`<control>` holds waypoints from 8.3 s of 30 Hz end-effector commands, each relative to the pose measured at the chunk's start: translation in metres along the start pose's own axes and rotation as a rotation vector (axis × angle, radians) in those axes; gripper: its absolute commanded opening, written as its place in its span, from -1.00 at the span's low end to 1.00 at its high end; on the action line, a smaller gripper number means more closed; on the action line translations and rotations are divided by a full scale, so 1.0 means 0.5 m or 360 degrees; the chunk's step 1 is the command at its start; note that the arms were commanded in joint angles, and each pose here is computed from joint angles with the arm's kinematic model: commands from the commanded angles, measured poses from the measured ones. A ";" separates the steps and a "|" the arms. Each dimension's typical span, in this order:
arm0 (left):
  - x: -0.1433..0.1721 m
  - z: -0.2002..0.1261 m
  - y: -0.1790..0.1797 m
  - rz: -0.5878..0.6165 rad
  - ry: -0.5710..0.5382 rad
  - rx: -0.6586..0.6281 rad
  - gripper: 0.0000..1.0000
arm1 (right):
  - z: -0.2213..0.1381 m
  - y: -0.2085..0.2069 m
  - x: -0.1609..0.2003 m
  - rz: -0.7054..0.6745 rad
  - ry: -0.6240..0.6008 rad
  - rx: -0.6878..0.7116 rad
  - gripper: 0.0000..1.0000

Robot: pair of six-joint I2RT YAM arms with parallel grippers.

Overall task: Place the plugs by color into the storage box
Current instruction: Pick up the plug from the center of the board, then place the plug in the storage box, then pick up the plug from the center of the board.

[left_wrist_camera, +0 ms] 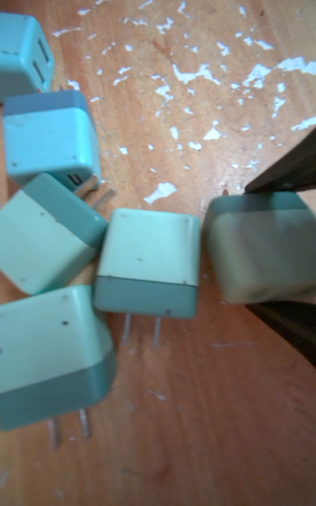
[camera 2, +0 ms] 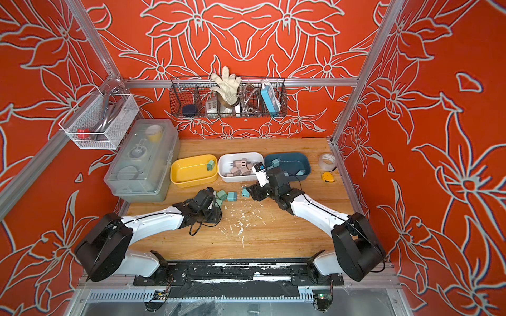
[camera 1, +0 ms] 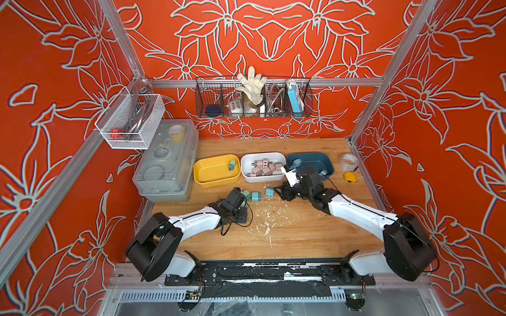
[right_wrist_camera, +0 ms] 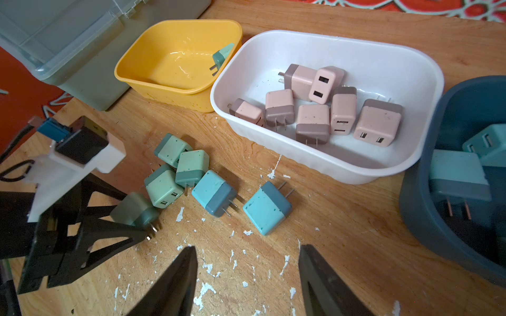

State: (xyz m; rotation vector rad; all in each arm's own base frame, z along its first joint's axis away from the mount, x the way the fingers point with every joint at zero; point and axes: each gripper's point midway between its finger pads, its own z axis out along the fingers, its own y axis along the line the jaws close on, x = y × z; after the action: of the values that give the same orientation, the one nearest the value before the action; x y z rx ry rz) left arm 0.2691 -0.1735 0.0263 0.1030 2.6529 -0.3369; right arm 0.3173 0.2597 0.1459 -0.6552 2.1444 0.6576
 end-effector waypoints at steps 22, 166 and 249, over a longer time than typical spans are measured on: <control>0.004 -0.002 -0.012 -0.0001 0.0058 0.0025 -0.14 | 0.006 0.015 0.008 0.0007 0.0061 -0.0061 0.27; -0.049 -0.326 0.013 0.0221 -0.0424 0.0324 0.25 | 0.179 -0.101 0.042 0.0217 0.0464 0.0572 0.29; -0.053 -0.322 0.027 0.0207 -0.0417 0.0257 0.26 | 0.218 0.151 0.125 -0.0332 0.0691 -0.0203 0.35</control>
State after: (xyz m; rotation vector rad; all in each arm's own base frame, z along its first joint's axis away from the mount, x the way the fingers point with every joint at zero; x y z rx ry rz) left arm 0.2252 -0.1206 0.1742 0.2534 2.3422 -0.4951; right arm 0.2986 0.3692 0.0525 -1.1081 2.3996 0.5801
